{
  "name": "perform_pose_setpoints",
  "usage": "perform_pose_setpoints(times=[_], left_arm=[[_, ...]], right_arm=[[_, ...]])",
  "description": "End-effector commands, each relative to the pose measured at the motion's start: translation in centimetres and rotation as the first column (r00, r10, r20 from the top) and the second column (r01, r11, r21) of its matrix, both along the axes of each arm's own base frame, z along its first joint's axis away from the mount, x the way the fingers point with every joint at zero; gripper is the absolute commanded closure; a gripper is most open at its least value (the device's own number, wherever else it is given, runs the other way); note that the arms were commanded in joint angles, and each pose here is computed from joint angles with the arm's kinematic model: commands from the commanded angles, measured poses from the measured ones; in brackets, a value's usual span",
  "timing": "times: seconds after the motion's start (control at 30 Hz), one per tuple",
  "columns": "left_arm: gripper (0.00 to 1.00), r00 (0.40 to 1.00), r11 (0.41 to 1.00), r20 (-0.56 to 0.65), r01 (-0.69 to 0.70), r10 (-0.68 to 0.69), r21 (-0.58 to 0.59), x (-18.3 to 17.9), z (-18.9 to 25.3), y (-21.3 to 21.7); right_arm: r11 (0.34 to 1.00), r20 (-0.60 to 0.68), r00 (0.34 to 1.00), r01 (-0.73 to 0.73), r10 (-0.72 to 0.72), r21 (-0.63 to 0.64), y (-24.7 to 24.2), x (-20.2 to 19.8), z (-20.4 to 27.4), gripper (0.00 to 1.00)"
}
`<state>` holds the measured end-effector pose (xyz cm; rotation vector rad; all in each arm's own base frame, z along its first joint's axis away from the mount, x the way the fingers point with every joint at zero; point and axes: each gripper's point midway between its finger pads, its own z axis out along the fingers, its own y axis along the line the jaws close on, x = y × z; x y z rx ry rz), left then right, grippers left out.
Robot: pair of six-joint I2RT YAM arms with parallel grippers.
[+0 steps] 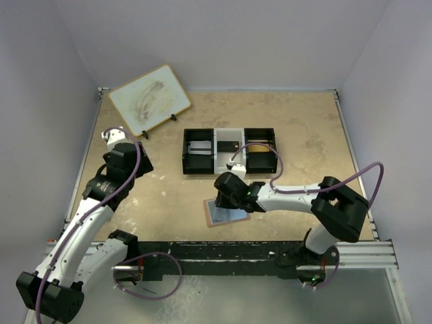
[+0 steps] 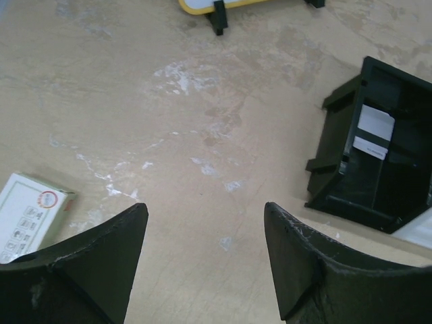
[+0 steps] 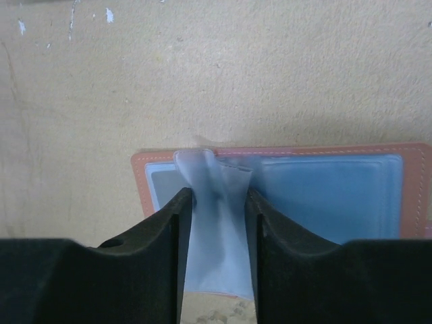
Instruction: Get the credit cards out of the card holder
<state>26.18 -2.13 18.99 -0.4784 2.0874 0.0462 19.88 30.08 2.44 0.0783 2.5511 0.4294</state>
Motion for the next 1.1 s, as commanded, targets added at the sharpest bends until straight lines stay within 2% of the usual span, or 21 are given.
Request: perform_pose_setpoints(times=[0.0,0.1,0.23,0.33,0.47,0.53,0.63,0.77,0.9,1.07], left_arm=[[0.34,0.982,0.976,0.039,0.186,-0.183,-0.114,0.8,0.4,-3.9],[0.39,0.945,0.904,0.087,0.327,-0.315,-0.274,0.4,-0.1,-7.9],[0.42,0.866,0.717,0.21,0.495,-0.453,-0.491,-1.3,-0.1,-13.5],[0.42,0.832,0.654,0.25,0.546,-0.495,-0.524,-2.6,-0.4,-16.3],[0.42,0.752,0.561,0.223,0.624,-0.621,-0.544,-5.5,-2.1,-21.8],[0.42,0.739,0.559,0.209,0.635,-0.64,-0.534,-6.3,-2.9,-23.7],[0.42,0.753,0.588,0.154,0.608,-0.64,-0.533,-6.9,-5.4,-25.5],[0.42,0.8,0.669,0.068,0.542,-0.597,-0.509,-7.5,-8.6,-25.6],[0.45,0.905,0.801,0.091,0.412,-0.416,-0.433,-6.8,-7.9,-22.4],[0.45,0.969,0.887,0.163,0.238,-0.187,-0.396,-5.9,-6.0,-16.8]], right_arm=[[0.985,-0.045,0.998,-0.024,0.032,0.169,0.7,-0.4,0.4,0.64],[0.966,-0.057,0.998,-0.014,0.03,0.259,0.1,-0.2,0.4,0.71],[0.945,-0.039,0.999,-0.017,0.032,0.327,-0.5,-0.1,1.1,0.72],[0.925,-0.027,0.999,-0.02,0.033,0.379,-0.9,-0.1,1.6,0.73],[0.905,-0.025,0.999,-0.008,0.021,0.425,-1.5,-0.1,1.8,0.73],[0.905,-0.033,0.999,0.004,0.011,0.425,-1.9,0.0,1.6,0.73],[0.91,-0.049,0.999,0.02,0.001,0.414,-2.2,-0.1,1.2,0.73],[0.925,-0.035,0.999,-0.008,0.023,0.38,-2.5,0.0,1.2,0.68],[0.959,0.055,0.998,-0.053,0.039,0.28,-3.1,1.4,2.3,0.54],[0.973,0.129,0.983,-0.153,0.131,0.174,-2.5,1.3,3.7,0.43]])
